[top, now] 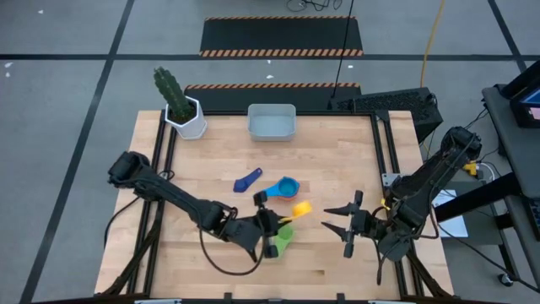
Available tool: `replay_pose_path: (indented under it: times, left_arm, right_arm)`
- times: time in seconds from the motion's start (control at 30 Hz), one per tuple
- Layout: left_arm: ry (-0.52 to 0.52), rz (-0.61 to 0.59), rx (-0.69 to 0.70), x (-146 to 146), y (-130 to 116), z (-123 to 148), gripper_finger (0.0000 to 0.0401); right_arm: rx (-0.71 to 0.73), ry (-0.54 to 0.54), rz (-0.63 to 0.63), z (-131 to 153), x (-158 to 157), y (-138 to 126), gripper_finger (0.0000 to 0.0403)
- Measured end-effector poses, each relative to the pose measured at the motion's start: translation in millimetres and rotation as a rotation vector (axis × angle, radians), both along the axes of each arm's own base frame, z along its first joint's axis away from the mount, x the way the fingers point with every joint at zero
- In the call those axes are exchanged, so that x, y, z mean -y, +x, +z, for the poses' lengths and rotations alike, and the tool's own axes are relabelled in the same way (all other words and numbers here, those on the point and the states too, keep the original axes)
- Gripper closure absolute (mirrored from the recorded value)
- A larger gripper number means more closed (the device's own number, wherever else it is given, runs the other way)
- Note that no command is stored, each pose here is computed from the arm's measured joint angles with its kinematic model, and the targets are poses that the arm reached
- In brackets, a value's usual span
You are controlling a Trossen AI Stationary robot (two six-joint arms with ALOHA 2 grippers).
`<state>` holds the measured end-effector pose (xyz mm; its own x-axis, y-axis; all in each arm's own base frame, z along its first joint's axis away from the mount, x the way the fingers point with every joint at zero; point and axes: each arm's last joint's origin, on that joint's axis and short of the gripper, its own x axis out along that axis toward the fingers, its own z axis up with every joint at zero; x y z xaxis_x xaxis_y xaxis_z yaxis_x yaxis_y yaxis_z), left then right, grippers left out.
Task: Nest measuring cups in basket
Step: Stack the yellow measuring cup on top of the light blue measuring cup
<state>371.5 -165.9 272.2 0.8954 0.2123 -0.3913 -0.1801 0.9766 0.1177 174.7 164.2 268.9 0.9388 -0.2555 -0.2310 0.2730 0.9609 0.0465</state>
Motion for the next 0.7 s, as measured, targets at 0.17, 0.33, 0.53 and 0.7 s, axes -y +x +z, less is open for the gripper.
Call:
replay_pose_path:
  times: [0.17,0.33,0.53,0.7]
  left_arm:
    - [0.041,0.096,-0.025,-6,-11,6,0.0385]
    - [-0.002,0.113,0.082,-11,-23,4,0.0390]
    - [-0.145,0.051,0.343,-22,-39,-14,0.0385]
    - [-0.229,0.037,0.467,-32,-43,-31,0.0394]
  right_arm:
    - [-0.019,-0.059,0.008,-2,0,1,0.0240]
    - [-0.052,-0.123,0.000,-10,-3,8,0.0240]
    - [-0.058,-0.177,-0.099,-20,0,19,0.0240]
    - [-0.055,-0.242,-0.176,-25,2,23,0.0241]
